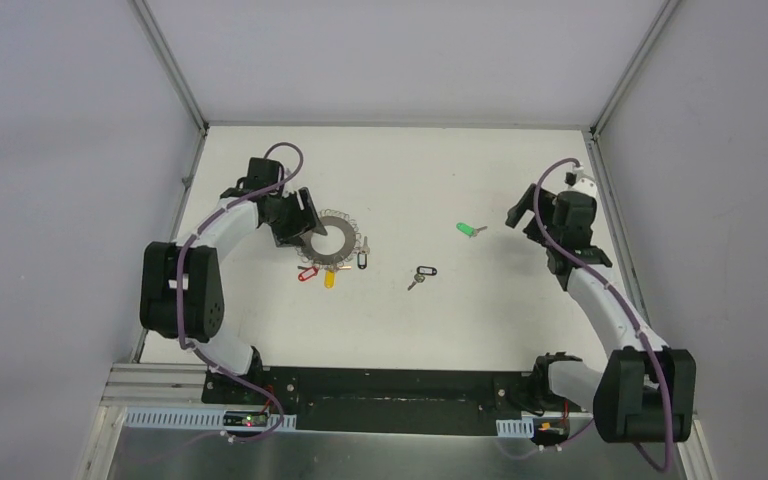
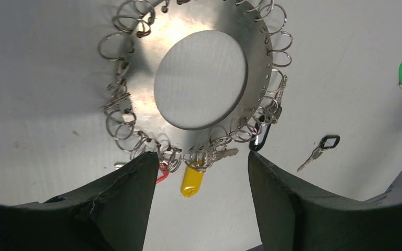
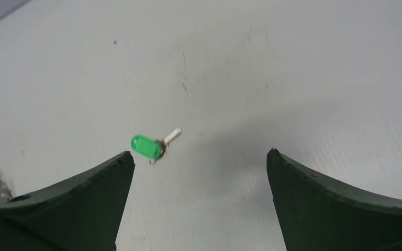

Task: Put the keys on the keyring

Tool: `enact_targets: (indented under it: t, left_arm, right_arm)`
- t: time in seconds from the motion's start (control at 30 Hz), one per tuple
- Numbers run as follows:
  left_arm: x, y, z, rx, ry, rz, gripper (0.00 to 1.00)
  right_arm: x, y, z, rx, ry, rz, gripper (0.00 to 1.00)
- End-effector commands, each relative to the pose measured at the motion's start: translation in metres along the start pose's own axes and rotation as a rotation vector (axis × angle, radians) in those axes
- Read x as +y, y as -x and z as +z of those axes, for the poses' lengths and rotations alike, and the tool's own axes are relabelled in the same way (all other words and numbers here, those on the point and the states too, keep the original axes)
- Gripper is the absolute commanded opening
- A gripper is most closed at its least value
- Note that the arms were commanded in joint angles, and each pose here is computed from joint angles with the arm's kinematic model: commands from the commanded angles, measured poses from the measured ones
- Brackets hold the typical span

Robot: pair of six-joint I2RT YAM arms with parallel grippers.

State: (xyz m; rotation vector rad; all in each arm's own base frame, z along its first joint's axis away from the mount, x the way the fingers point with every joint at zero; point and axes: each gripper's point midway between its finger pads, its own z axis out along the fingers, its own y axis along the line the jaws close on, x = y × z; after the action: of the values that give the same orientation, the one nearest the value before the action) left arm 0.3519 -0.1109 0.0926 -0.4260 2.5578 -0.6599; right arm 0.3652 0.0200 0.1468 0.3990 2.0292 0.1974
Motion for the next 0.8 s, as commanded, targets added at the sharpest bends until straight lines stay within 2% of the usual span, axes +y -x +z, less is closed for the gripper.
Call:
enact_targets:
  t: [0.0,0.07,0.17,0.3,0.4,0.6,0.77]
  left_arm:
    - [-0.047,0.002,0.004,0.045,-0.104,0.054,0.65]
    - [-0.053,0.003,0.014,0.052,-0.091,0.087,0.64]
    - [-0.055,0.003,0.031,0.083,-0.076,0.131,0.62]
    - [-0.049,0.007,0.053,0.114,-0.044,0.143,0.61]
    - [-0.048,0.004,0.069,0.14,-0.027,0.162,0.6]
    - [-0.04,-0.017,0.09,0.193,0.019,0.184,0.6]
    - [-0.041,-0.046,0.095,0.248,0.031,0.208,0.59]
  right_arm:
    - [-0.017,-0.068,-0.042,0.238,-0.078,0.168,1.0]
    - [-0.02,-0.079,-0.057,0.272,-0.086,0.192,1.0]
    - [-0.002,-0.093,-0.074,0.347,0.019,0.218,1.0]
    - [0.021,-0.11,-0.086,0.431,0.144,0.288,1.0]
    - [0.025,-0.117,-0.089,0.471,0.159,0.327,1.0]
    - [0.028,-0.132,-0.09,0.575,0.153,0.346,1.0]
    - [0.048,-0.134,-0.095,0.652,0.278,0.328,1.0]
